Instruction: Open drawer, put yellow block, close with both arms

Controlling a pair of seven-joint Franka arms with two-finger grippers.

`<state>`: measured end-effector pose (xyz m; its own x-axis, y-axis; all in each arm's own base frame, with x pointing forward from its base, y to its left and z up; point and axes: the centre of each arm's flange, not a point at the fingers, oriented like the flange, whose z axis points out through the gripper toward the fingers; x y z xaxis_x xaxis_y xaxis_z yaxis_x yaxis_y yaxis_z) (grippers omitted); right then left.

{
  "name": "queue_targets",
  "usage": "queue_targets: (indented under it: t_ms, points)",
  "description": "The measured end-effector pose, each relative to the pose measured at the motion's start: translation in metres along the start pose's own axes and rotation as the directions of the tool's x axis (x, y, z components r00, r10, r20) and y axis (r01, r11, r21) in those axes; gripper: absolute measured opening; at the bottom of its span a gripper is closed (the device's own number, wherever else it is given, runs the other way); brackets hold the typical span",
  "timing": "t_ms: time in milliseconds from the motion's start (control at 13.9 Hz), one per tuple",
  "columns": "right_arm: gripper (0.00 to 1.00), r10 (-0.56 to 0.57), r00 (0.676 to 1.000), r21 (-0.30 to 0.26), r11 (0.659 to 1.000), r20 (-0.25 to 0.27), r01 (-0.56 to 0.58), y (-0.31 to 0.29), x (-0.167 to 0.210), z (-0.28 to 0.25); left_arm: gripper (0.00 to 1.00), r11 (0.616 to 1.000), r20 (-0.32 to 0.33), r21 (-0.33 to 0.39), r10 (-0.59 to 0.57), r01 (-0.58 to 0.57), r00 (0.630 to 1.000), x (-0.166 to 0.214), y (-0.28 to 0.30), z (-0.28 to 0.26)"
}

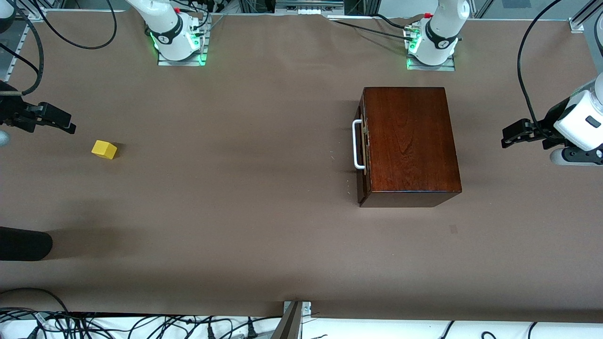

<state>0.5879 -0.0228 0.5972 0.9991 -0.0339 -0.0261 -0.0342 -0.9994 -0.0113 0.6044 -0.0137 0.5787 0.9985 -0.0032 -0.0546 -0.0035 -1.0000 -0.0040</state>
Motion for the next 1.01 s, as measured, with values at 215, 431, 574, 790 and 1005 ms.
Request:
queue_targets:
  t_ms: [215, 431, 574, 790, 1005]
  points:
    - [1.0, 0.0, 1.0, 0.0, 1.0, 0.0, 0.0, 0.0, 0.0, 0.0, 1.0, 1.0, 0.0, 0.0, 0.004, -0.004, 1.0, 0.0, 0.002, 0.0]
    - [1.0, 0.0, 1.0, 0.0, 1.0, -0.001, 0.0, 0.0, 0.0, 0.0, 1.0, 1.0, -0.004, -0.002, 0.026, -0.026, 1.0, -0.001, 0.015, -0.001]
    - [1.0, 0.001, 1.0, 0.0, 1.0, -0.001, -0.001, 0.0, 0.0, 0.0, 1.0, 0.999, -0.006, -0.003, 0.036, -0.036, 0.999, -0.001, 0.02, -0.002]
    - [1.0, 0.001, 1.0, 0.0, 1.0, -0.001, -0.001, 0.0, 0.0, 0.0, 1.0, 0.999, -0.001, -0.004, 0.039, -0.039, 0.999, 0.0, 0.022, 0.002]
    - [1.0, 0.001, 1.0, 0.0, 1.0, -0.002, -0.001, 0.0, 0.0, 0.0, 1.0, 0.999, 0.039, -0.008, 0.049, -0.049, 0.998, 0.003, 0.026, 0.015]
